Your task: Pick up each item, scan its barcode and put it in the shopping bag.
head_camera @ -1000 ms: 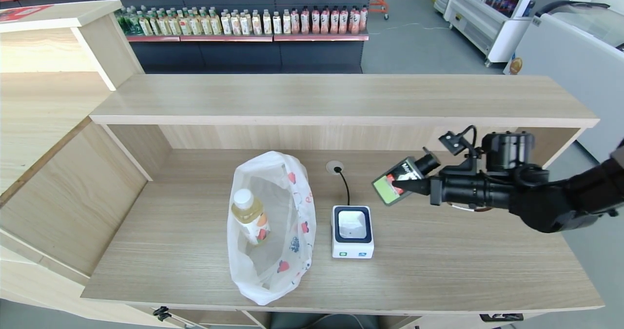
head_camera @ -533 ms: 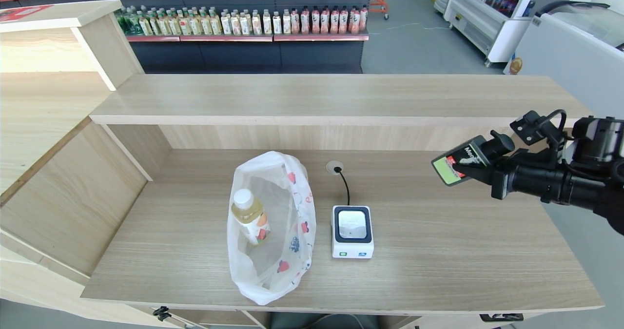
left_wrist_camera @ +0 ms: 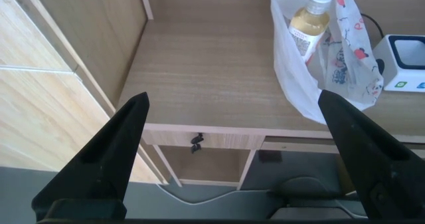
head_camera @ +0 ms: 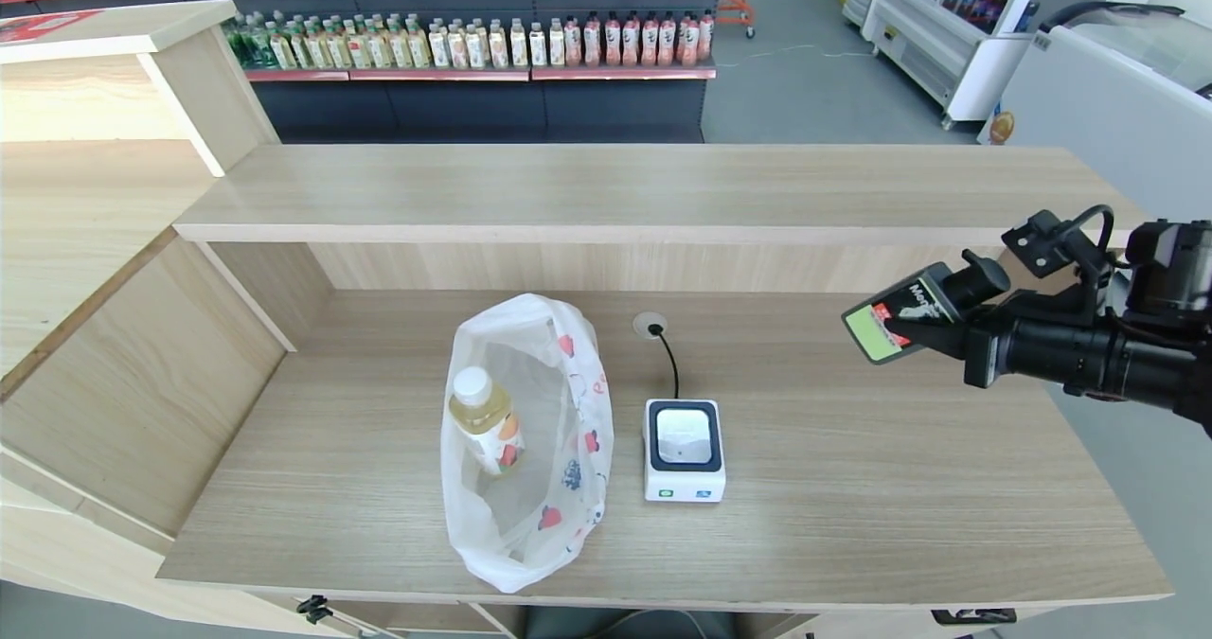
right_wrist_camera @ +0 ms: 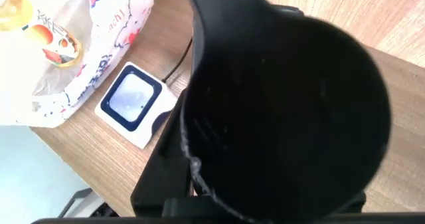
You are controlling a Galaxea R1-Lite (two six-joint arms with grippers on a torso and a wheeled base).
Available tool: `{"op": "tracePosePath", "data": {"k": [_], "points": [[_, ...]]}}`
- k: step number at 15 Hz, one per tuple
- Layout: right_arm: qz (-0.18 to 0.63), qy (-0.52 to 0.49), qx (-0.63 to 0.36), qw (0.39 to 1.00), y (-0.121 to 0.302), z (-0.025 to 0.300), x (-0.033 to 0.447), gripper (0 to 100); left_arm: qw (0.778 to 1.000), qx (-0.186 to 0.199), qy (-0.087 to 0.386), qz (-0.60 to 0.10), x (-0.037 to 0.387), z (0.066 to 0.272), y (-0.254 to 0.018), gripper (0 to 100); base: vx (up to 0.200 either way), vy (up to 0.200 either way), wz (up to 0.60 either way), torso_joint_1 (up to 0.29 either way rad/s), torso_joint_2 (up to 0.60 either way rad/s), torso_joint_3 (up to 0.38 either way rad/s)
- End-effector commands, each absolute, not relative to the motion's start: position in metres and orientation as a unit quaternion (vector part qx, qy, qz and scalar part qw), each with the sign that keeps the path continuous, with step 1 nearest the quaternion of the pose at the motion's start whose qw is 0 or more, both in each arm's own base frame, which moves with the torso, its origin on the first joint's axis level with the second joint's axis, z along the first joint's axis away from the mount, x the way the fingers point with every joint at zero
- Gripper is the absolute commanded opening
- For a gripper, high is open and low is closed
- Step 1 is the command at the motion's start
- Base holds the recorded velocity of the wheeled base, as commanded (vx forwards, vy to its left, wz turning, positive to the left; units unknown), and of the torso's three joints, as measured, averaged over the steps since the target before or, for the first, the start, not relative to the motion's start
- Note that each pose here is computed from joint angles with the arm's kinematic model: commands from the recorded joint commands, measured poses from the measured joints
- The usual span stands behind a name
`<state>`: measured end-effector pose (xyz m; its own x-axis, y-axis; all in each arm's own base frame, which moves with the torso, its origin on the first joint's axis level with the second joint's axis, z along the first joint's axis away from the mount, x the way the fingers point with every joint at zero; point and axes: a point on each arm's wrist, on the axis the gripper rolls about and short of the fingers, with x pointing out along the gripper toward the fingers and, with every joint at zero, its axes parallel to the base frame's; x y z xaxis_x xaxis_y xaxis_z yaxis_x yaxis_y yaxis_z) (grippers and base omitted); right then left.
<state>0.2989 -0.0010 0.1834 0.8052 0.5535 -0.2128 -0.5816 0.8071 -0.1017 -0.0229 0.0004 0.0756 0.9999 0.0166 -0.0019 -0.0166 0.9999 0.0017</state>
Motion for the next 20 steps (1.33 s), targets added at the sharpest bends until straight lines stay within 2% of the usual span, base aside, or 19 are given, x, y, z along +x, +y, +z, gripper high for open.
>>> {"op": "tracePosePath", "data": {"k": [1, 5, 11, 16, 20], "points": [[0.3, 0.08, -0.075, 0.948, 0.0, 0.191, 0.293, 0, 1.0, -0.001, 0.001, 0.009, -0.023, 0.076, 0.0, 100, -0.2, 0.0, 0.0, -0.002, 0.0, 0.007], [0.305, 0.076, -0.053, 0.948, 0.004, 0.198, 0.288, 0, 1.0, 0.0, 0.001, 0.008, -0.023, 0.076, 0.0, 100, -0.2, 0.05, 0.0, 0.0, 0.0, 0.004], [0.321, 0.098, 0.0, 0.942, 0.015, 0.198, 0.295, 0, 1.0, 0.002, 0.001, 0.008, -0.023, 0.076, 0.0, 100, 0.0, 0.2, 0.0, -0.001, 0.0, 0.006], [0.343, 0.113, 0.002, 0.933, 0.032, 0.182, 0.337, 0, 1.0, 0.001, 0.001, 0.008, -0.023, 0.076, 0.0, 100, 0.0, 0.2, 0.0, 0.009, 0.01, 0.0], [0.363, 0.139, 0.004, 0.921, 0.048, 0.158, 0.355, 0, 1.0, 0.001, 0.001, 0.009, -0.023, 0.076, 0.0, 100, 0.0, 0.0, 0.0, 0.0, 0.0, 0.0]]}}
